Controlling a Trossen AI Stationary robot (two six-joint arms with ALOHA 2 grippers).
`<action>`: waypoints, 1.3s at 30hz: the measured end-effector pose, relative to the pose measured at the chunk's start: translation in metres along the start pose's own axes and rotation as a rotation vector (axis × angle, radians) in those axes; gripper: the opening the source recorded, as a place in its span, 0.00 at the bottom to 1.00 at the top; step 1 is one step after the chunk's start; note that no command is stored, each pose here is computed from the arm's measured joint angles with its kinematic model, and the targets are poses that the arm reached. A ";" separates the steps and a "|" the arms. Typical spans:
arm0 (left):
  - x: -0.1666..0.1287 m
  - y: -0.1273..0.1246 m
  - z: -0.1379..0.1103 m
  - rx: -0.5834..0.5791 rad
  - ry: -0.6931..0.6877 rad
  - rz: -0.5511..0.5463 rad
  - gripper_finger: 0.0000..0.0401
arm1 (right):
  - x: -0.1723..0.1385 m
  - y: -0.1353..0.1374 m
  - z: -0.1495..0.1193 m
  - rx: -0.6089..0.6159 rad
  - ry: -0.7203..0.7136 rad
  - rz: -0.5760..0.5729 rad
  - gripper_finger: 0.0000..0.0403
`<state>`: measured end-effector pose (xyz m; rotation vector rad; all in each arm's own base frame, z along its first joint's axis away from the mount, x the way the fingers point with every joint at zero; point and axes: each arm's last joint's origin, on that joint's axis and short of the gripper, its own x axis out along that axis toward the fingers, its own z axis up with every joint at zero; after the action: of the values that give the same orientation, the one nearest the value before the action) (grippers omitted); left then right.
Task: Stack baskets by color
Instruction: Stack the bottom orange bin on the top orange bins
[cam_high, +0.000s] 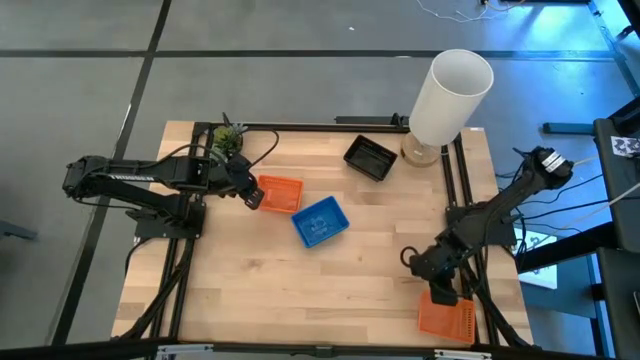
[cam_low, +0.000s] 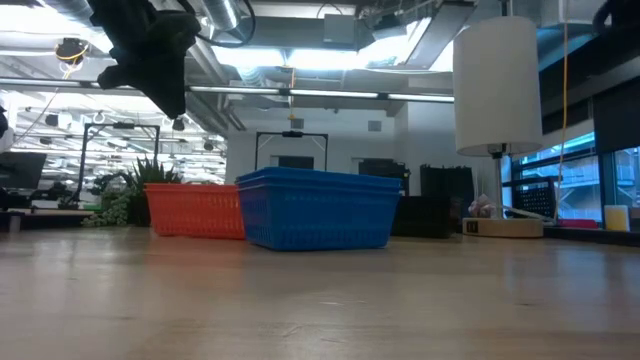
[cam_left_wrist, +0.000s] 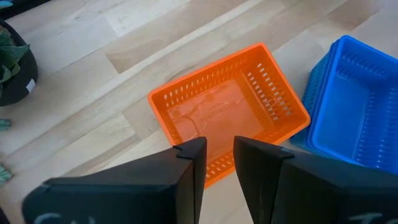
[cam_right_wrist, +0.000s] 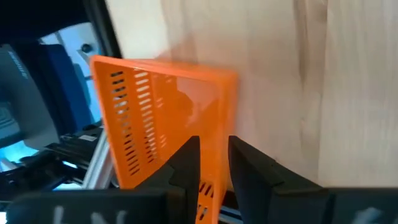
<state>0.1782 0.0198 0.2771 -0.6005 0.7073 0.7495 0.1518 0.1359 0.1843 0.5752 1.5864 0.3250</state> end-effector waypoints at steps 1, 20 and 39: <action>0.000 0.000 0.000 0.000 0.000 0.000 0.18 | 0.002 -0.001 0.001 0.004 0.004 -0.011 0.21; 0.000 0.000 0.000 -0.001 0.002 -0.002 0.18 | 0.037 -0.004 0.021 0.037 -0.003 -0.086 0.21; 0.000 0.000 0.000 0.000 0.003 -0.003 0.18 | 0.044 -0.007 0.051 0.168 0.037 -0.019 0.01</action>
<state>0.1783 0.0196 0.2770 -0.6029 0.7093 0.7461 0.2006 0.1473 0.1378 0.6857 1.6639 0.1901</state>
